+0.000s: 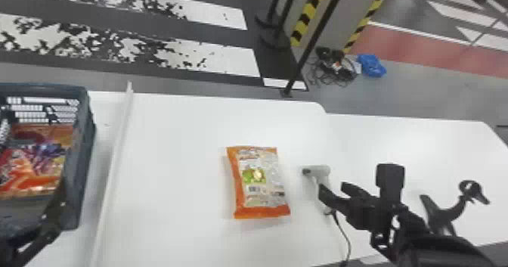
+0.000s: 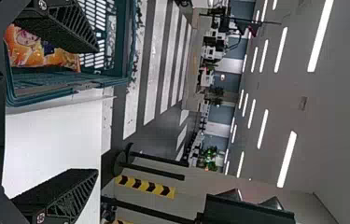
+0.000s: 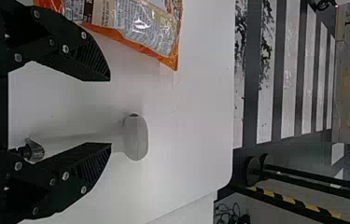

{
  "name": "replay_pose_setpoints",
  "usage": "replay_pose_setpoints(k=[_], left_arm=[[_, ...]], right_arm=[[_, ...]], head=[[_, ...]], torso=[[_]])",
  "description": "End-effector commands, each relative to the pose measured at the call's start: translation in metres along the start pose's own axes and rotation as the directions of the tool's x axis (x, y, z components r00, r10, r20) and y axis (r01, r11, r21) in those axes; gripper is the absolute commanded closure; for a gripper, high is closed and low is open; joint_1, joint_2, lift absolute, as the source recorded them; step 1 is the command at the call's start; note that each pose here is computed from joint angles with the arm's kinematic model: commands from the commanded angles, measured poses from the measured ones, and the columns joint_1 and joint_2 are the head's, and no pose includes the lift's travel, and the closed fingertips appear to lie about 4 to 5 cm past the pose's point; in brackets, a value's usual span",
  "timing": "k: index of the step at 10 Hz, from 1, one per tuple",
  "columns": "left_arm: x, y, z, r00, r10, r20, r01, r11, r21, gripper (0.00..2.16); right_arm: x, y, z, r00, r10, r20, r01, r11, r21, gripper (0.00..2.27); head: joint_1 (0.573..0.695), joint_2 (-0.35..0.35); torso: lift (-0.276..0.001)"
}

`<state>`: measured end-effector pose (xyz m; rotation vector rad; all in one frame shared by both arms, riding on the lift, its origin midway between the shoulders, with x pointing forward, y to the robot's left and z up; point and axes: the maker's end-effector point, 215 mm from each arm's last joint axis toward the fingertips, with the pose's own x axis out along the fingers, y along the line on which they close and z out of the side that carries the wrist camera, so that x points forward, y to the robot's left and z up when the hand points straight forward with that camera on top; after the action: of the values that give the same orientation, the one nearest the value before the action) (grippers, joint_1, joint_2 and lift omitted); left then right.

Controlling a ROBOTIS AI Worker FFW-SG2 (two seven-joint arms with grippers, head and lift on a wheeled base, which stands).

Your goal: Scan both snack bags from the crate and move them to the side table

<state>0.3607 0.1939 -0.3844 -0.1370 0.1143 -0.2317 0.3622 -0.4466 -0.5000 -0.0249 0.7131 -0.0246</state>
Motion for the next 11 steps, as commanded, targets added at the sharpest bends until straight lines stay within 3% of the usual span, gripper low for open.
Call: replay_pose_setpoints(k=[1, 5, 11], left_arm=[[-0.001, 0.001, -0.001, 1.0, 0.001, -0.002, -0.001, 1.0, 0.0, 0.08], [-0.001, 0.004, -0.005, 1.0, 0.008, -0.004, -0.008, 1.0, 0.0, 0.08], [-0.001, 0.004, -0.009, 1.0, 0.008, -0.013, -0.008, 1.0, -0.003, 0.08]], right_arm=[[0.003, -0.012, -0.01, 1.0, -0.011, -0.028, 0.011, 1.0, -0.009, 0.04], [0.027, -0.021, -0.015, 0.996, 0.037, -0.079, -0.04, 0.998, -0.04, 0.04], [0.08, -0.025, -0.025, 0.982, 0.036, -0.187, -0.058, 0.991, -0.118, 0.06]], head=[[0.695, -0.35], [0.695, -0.35], [0.695, -0.35]], torso=[[-0.029], [-0.029], [-0.029]])
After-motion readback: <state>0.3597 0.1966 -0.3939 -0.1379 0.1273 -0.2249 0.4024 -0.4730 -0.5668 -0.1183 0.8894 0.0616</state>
